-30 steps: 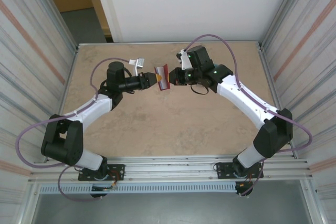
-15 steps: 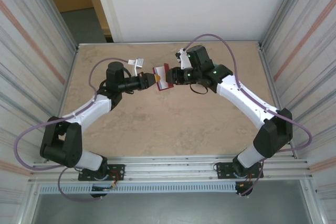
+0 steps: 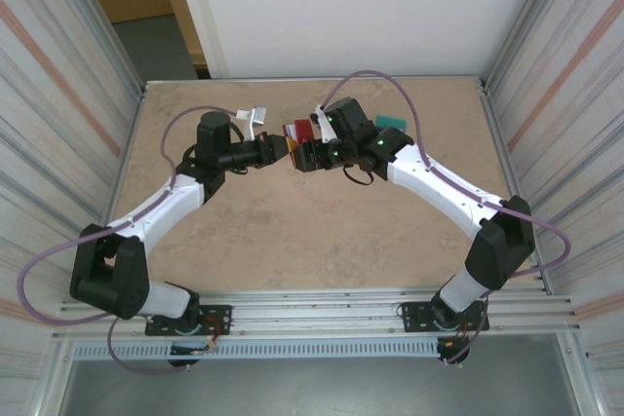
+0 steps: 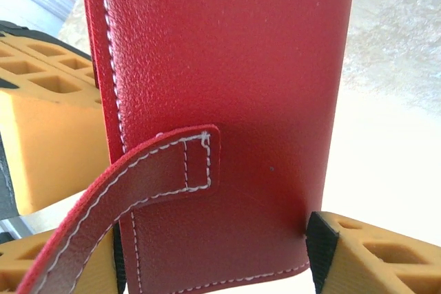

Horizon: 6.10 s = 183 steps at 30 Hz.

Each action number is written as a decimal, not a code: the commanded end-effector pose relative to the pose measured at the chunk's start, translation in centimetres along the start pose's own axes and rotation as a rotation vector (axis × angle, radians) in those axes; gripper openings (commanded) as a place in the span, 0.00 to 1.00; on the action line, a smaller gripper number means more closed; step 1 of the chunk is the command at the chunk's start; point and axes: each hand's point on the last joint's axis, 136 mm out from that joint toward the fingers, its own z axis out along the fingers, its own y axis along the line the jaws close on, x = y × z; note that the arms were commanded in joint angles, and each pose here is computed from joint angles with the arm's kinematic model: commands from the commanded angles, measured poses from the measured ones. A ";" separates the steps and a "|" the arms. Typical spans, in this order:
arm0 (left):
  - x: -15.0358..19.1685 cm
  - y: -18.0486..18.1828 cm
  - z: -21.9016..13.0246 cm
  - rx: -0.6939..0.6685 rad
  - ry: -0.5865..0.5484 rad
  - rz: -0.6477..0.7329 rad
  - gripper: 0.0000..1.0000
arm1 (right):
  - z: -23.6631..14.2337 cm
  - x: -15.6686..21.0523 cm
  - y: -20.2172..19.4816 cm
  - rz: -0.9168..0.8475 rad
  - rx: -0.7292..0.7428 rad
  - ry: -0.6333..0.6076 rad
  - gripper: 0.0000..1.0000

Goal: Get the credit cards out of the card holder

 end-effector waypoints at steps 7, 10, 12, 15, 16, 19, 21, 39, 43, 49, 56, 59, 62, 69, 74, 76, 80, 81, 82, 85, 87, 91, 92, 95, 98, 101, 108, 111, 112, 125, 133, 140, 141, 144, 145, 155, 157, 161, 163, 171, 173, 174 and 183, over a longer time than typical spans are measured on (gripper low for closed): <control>-1.2 -4.2 -1.0 0.093 -0.025 0.067 0.00 | 0.5 -0.6 -0.4 -0.012 0.003 -0.026 0.63; -1.3 -4.3 -1.0 0.094 -0.029 0.065 0.00 | 0.6 -0.5 0.1 -0.011 -0.021 -0.025 0.65; -1.4 -4.4 -1.0 0.096 -0.033 0.065 0.00 | 0.7 -0.5 -0.2 -0.010 -0.013 -0.025 0.64; -1.4 -4.8 -1.0 0.109 -0.035 0.063 0.00 | 1.0 -0.3 -0.6 -0.007 0.010 -0.017 0.59; -1.4 -4.8 -1.0 0.111 -0.034 0.063 0.00 | 1.1 -0.3 -0.7 -0.007 0.017 -0.014 0.58; -1.4 -5.2 -1.0 0.124 -0.030 0.068 0.00 | 1.3 0.0 -1.3 -0.006 0.041 -0.009 0.50; -1.4 -5.3 -1.0 0.128 -0.026 0.065 0.00 | 1.4 0.0 -1.7 -0.003 0.057 -0.009 0.44; -1.1 -4.2 -1.6 0.072 -0.034 0.095 0.00 | -1.9 -2.0 -3.4 0.056 0.129 -0.148 0.00; -1.0 -3.7 -1.6 0.062 -0.030 0.102 0.00 | -2.8 -2.1 -3.4 0.090 0.069 -0.169 0.00; -0.6 -2.8 -0.8 0.069 -0.013 0.069 0.09 | -3.4 -2.2 -2.0 0.098 -0.029 -0.163 0.00; -0.4 -2.3 0.2 0.087 0.004 0.044 0.05 | -3.5 -2.4 -2.1 0.144 -0.061 -0.157 0.00; -0.1 -1.4 0.5 0.062 0.010 0.029 0.05 | -3.4 -2.1 -2.5 0.185 -0.069 -0.144 0.00; 0.5 -0.3 0.7 0.034 0.022 0.015 0.18 | -3.3 -1.5 -3.1 0.211 -0.062 -0.133 0.00; 1.3 0.9 1.5 0.057 0.036 -0.026 0.51 | -2.9 -0.7 -3.1 0.237 -0.081 -0.105 0.00; 1.3 0.8 1.9 0.075 0.040 -0.029 0.54 | -2.8 -0.9 -2.7 0.236 -0.104 -0.110 0.00; 1.4 0.9 1.9 0.068 0.044 -0.028 0.54 | -2.9 -1.1 -2.5 0.238 -0.114 -0.114 0.00; 1.4 1.8 1.5 0.025 0.032 -0.030 0.62 | -3.3 -1.6 -1.9 0.234 -0.139 -0.125 0.00; 1.2 2.0 1.2 0.021 0.023 -0.027 0.66 | -3.6 -1.8 -1.7 0.232 -0.148 -0.131 0.00; 1.0 2.2 0.9 0.018 0.012 -0.022 0.73 | -3.8 -1.9 -1.5 0.230 -0.154 -0.136 0.00; 0.2 2.8 -0.3 0.015 -0.021 -0.022 0.90 | -4.8 -2.6 -1.0 0.228 -0.184 -0.159 0.00; -0.2 3.0 -1.0 0.016 -0.037 -0.022 0.97 | -5.5 -3.0 -0.6 0.231 -0.210 -0.174 0.00; -0.4 3.0 -1.6 0.034 -0.039 -0.026 0.99 | -7.0 -4.1 0.1 0.254 -0.296 -0.215 0.00; -0.5 2.7 -1.6 0.046 -0.039 -0.025 0.99 | -7.4 -4.4 0.3 0.262 -0.321 -0.225 0.00; -0.7 2.3 -1.5 0.081 -0.051 -0.032 0.99 | -8.2 -5.1 0.8 0.286 -0.391 -0.246 0.00; -1.3 1.5 -1.4 0.129 -0.061 -0.030 0.99 | -8.7 -5.5 1.3 0.297 -0.442 -0.257 0.00; -1.7 0.7 -1.5 0.160 -0.070 -0.024 0.99 | -9.0 -5.7 1.8 0.299 -0.478 -0.263 0.00; -1.7 1.1 -1.2 0.150 -0.067 -0.035 0.99 | -9.3 -6.3 2.7 0.309 -0.553 -0.274 0.00; -1.5 1.6 -1.1 0.138 -0.064 -0.050 0.99 | -9.4 -6.4 3.0 0.310 -0.569 -0.276 0.00; -1.5 1.7 -1.1 0.139 -0.066 -0.052 0.99 | -9.4 -6.4 3.0 0.311 -0.573 -0.275 0.00; -2.5 0.1 -0.3 0.213 -0.085 -0.041 0.99 | -8.3 -6.1 3.4 0.349 -0.643 -0.242 0.00; -2.9 -0.3 -0.7 0.221 -0.113 -0.022 0.75 | -6.7 -4.4 1.2 0.414 -0.600 -0.205 0.00; -2.2 0.4 -0.3 0.192 -0.087 -0.038 0.36 | -5.4 -3.3 -0.5 0.449 -0.543 -0.183 0.00; -1.9 0.7 -0.2 0.180 -0.078 -0.043 0.32 | -5.3 -3.3 -0.6 0.450 -0.541 -0.183 0.00; -1.2 1.4 0.3 0.151 -0.054 -0.047 0.25 | -4.9 -2.8 -0.9 0.453 -0.523 -0.168 0.00; -0.9 1.6 0.5 0.140 -0.044 -0.044 0.22 | -4.8 -2.5 -1.0 0.453 -0.514 -0.160 0.00; 3.5 4.8 3.1 -0.010 0.060 -0.050 0.00 | -3.8 3.0 -7.2 0.487 -0.084 -0.047 0.35; 4.7 5.4 3.9 -0.029 0.085 -0.060 0.00 | -4.3 4.3 -9.0 0.496 0.033 -0.030 0.41; 7.2 6.4 5.8 -0.056 0.148 -0.072 0.00 | -5.8 5.7 -12.1 0.517 0.218 -0.033 0.45; 8.3 6.9 6.7 -0.078 0.174 -0.077 0.00 | -6.5 5.7 -13.1 0.524 0.287 -0.050 0.46; 10.4 9.9 7.3 -0.187 0.186 -0.119 0.00 | -6.9 4.8 -13.4 0.475 0.372 -0.074 0.46; 10.9 10.5 7.3 -0.196 0.196 -0.131 0.00 | -5.7 4.7 -12.4 0.452 0.339 -0.052 0.46; 11.2 10.8 7.3 -0.201 0.204 -0.137 0.00 | -4.9 4.6 -11.8 0.443 0.305 -0.037 0.47; 12.6 13.6 6.5 -0.230 0.236 -0.196 0.00 | 2.7 6.5 -9.8 0.483 0.130 0.122 0.40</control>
